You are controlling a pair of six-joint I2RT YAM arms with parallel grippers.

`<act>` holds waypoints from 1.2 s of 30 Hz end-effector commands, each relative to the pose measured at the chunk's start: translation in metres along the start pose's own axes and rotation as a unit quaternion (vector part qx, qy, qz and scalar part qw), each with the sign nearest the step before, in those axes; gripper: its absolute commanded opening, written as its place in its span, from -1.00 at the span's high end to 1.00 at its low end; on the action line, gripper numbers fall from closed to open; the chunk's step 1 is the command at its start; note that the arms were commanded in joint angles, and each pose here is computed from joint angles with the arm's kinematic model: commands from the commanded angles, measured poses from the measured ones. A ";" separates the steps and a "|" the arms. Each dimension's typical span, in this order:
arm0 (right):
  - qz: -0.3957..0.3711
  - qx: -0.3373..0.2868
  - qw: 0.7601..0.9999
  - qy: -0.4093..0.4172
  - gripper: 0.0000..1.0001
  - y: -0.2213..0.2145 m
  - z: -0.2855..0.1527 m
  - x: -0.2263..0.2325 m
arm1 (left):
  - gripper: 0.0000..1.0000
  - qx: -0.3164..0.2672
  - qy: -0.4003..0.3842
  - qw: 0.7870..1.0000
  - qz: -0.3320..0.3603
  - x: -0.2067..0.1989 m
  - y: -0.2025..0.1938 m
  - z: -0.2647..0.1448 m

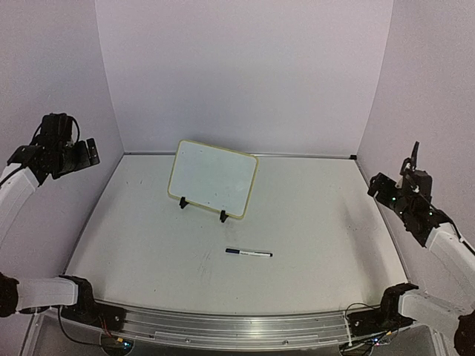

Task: Write a sentence on the whiteboard
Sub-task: Move the whiteboard to the center of the board.

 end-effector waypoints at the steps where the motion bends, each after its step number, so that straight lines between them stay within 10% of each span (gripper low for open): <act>1: -0.001 0.061 0.997 0.054 -0.93 0.008 0.004 0.023 | -0.99 0.007 -0.019 0.998 0.054 -0.005 0.027 0.000; 13: -0.064 0.210 0.970 0.100 -0.61 -0.087 0.004 0.140 | -0.99 -0.051 -0.110 0.988 0.096 -0.029 0.024 0.025; 36: -0.099 0.305 0.943 0.093 -0.15 -0.329 0.002 0.291 | -0.99 -0.028 -0.179 0.980 0.081 -0.040 0.002 0.031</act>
Point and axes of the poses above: each gripper's point midway between its finger pads, its own z axis out along the fingers, its own x axis along the line the jaws close on, y = z × x, the point moved 10 cm from there along -z, back along the fingers, and after that the axes turned 15 degrees about z, right-handed, at the moved point
